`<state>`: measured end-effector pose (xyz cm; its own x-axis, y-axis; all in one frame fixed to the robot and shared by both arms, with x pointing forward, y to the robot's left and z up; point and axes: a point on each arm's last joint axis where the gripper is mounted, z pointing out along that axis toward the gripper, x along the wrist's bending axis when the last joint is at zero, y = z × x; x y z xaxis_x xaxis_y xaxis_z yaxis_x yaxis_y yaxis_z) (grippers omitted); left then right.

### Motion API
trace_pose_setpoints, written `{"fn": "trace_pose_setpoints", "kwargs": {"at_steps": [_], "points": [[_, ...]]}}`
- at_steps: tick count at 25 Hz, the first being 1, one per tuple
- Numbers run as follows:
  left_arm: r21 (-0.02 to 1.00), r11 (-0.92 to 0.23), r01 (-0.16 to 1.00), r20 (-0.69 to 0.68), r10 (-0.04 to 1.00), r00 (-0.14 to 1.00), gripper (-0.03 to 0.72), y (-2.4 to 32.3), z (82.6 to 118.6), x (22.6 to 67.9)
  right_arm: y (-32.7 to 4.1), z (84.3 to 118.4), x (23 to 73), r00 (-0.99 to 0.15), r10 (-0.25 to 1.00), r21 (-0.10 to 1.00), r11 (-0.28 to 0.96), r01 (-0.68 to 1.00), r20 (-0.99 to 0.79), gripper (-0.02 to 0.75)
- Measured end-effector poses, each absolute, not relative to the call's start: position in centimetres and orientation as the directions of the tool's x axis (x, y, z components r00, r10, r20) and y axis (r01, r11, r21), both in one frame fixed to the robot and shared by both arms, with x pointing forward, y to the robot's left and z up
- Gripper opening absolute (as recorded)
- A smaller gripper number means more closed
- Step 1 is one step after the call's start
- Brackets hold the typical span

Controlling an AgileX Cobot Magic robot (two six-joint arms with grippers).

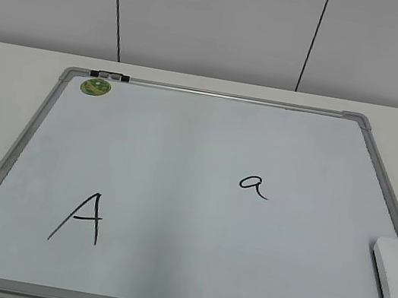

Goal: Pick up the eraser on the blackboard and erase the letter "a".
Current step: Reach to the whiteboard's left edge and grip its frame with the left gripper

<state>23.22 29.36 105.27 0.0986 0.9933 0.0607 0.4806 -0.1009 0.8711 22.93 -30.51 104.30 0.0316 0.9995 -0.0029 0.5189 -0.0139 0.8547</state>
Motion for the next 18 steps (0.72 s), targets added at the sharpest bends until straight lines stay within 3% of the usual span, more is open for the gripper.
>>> {"fn": "trace_pose_setpoints", "kwargs": {"at_steps": [18], "points": [[0.871, -0.101, 0.481, 0.061, 0.993, 0.099, 0.242, 29.36, 105.27, 23.22, -30.51, 104.3, 22.93, 0.032, 0.999, 0.855, -0.014, 0.519, -0.003, 0.587]]}}
